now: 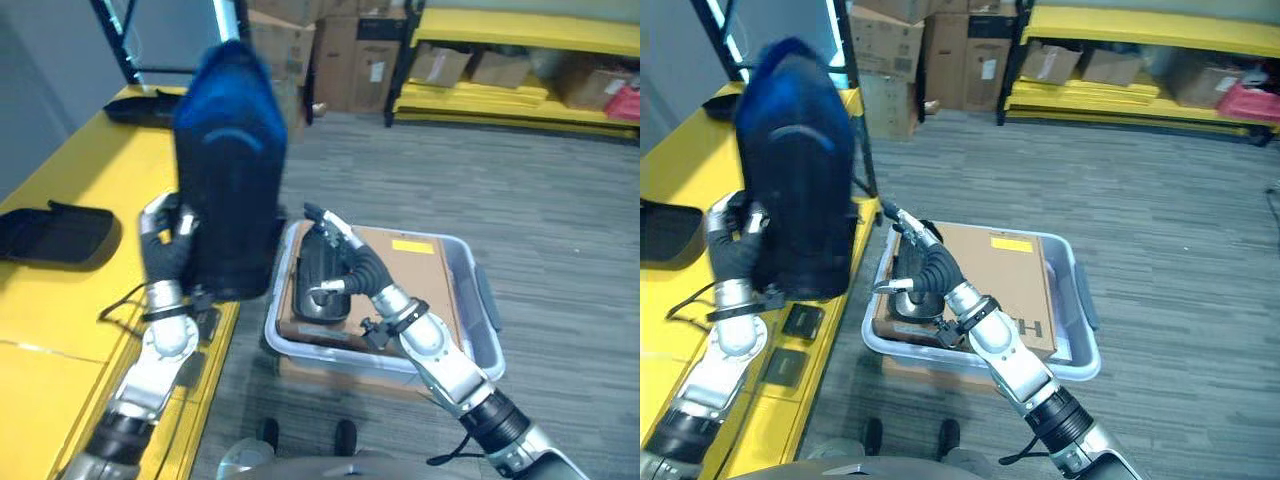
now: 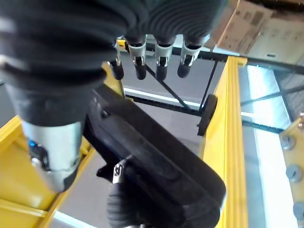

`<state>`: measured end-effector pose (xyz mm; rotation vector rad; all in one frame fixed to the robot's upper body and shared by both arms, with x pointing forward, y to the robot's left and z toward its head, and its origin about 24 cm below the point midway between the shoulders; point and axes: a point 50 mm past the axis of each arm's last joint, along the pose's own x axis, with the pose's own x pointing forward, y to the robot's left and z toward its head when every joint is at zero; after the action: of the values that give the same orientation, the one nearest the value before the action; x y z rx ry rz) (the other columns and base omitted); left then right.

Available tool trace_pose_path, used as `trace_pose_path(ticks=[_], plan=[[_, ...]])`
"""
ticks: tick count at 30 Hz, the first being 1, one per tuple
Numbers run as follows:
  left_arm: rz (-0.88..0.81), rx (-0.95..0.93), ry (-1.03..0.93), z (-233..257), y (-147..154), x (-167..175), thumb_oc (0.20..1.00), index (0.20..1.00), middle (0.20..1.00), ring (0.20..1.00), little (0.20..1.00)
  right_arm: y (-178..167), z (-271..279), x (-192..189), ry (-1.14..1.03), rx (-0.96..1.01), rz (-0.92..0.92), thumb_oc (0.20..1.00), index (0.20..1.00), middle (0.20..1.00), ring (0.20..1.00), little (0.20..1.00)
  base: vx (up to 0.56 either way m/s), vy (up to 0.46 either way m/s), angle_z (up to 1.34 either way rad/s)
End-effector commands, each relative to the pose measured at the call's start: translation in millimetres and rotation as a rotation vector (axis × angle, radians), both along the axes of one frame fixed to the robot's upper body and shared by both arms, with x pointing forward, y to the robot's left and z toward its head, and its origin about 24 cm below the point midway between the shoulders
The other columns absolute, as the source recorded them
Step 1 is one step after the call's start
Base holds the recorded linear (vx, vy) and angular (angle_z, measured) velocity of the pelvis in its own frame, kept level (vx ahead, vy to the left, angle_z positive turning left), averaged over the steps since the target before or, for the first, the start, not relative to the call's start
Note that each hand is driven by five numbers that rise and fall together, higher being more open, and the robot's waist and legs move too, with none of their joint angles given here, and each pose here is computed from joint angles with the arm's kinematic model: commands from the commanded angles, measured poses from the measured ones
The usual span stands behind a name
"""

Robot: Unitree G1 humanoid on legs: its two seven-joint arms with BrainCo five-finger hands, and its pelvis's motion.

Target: Move parts from the plastic box to the shelf.

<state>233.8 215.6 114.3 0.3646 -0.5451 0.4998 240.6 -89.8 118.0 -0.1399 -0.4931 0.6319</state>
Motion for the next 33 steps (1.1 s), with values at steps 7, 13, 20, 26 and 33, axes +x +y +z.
trace_pose_path(ticks=[7, 13, 20, 26, 33], plan=[[0.006, -0.021, -0.386, 51.8, 25.4, -28.8, 0.200, 0.200, 0.200, 0.200, 0.200, -16.8, -4.3, -2.9, -0.005, 0.033, -0.079, 1.000, 1.000, 1.000, 1.000, 1.000, -0.12, -0.002, 0.82], [-0.077, -0.054, -0.476, 65.3, 25.5, -31.7, 0.200, 0.200, 0.200, 0.200, 0.200, -56.3, -43.7, -1.9, 0.120, -0.046, -0.318, 1.000, 1.000, 1.000, 1.000, 1.000, -0.20, 0.177, 1.40], [-0.172, -0.071, -0.534, 77.1, 14.3, -29.2, 0.200, 0.200, 0.200, 0.200, 0.200, -75.3, -82.7, -3.3, 0.233, -0.095, -0.530, 1.000, 1.000, 1.000, 1.000, 1.000, -0.26, 0.412, 1.41], [-0.276, -0.024, -0.539, 87.7, 7.8, -33.3, 0.200, 0.200, 0.200, 0.200, 0.200, -84.5, -127.2, -9.7, 0.437, -0.095, -0.711, 1.000, 1.000, 1.000, 1.000, 1.000, -0.20, 0.347, 0.32], [-0.436, -0.045, -0.491, 87.1, -12.1, -13.4, 0.200, 0.200, 0.200, 0.200, 0.200, -112.7, -186.9, -49.0, 0.792, -0.153, -1.034, 1.000, 1.000, 1.000, 1.000, 1.000, -0.09, 0.150, 0.87]])
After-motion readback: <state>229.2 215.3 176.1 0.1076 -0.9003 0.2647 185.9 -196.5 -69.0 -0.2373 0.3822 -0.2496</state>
